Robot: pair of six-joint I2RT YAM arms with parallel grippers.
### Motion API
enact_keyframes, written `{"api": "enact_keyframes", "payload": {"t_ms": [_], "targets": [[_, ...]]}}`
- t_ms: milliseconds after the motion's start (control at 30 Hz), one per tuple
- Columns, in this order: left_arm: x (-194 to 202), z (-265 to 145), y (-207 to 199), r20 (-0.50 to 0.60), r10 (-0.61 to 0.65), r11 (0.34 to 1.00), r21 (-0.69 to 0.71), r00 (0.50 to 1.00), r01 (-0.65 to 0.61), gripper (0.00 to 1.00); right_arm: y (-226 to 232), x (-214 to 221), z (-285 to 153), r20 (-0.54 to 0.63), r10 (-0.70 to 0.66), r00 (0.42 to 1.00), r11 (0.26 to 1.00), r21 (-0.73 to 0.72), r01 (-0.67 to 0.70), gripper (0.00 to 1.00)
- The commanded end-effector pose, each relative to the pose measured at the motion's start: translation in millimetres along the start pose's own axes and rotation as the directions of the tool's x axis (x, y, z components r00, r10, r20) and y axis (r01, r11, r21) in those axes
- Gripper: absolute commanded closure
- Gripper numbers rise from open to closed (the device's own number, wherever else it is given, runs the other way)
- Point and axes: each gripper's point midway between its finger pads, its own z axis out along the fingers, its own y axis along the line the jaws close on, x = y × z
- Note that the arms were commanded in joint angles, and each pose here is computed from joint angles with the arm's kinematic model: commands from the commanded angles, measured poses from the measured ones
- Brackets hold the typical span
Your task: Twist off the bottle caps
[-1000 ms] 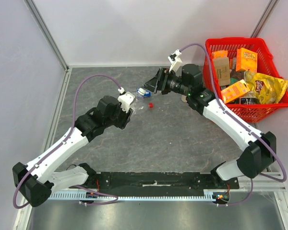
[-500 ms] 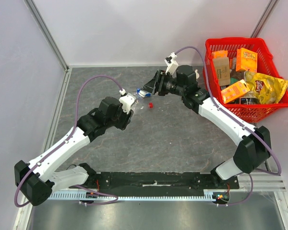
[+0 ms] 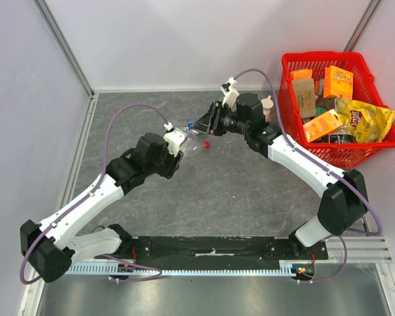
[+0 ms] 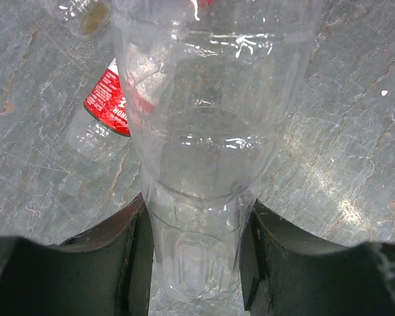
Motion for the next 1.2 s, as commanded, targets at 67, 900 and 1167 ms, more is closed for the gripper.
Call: {"api": "enact_keyframes", "payload": {"t_ms": [67,900,1167], "targets": [[-10,2,-2,0.040,0.033,0.999,0.014,0.999,-0.034,0.86,12,-1,-1,0.017,0.003,1.000,0.998,-0.058,-0.002,0.67],[-70,-52,-61,0.185,-0.016,0.928,0.368,0.983,-0.054,0.89,92,-29,-65,0.197,-0.253,0.947,0.914,-0.272,0.301,1.00],[-86,-85,-92,0.261,-0.019,0.828,0.545,0.965,-0.131,0.91,125,-21,-95,0.252,-0.379,0.891,0.803,-0.390,0.452,1.00]]}}
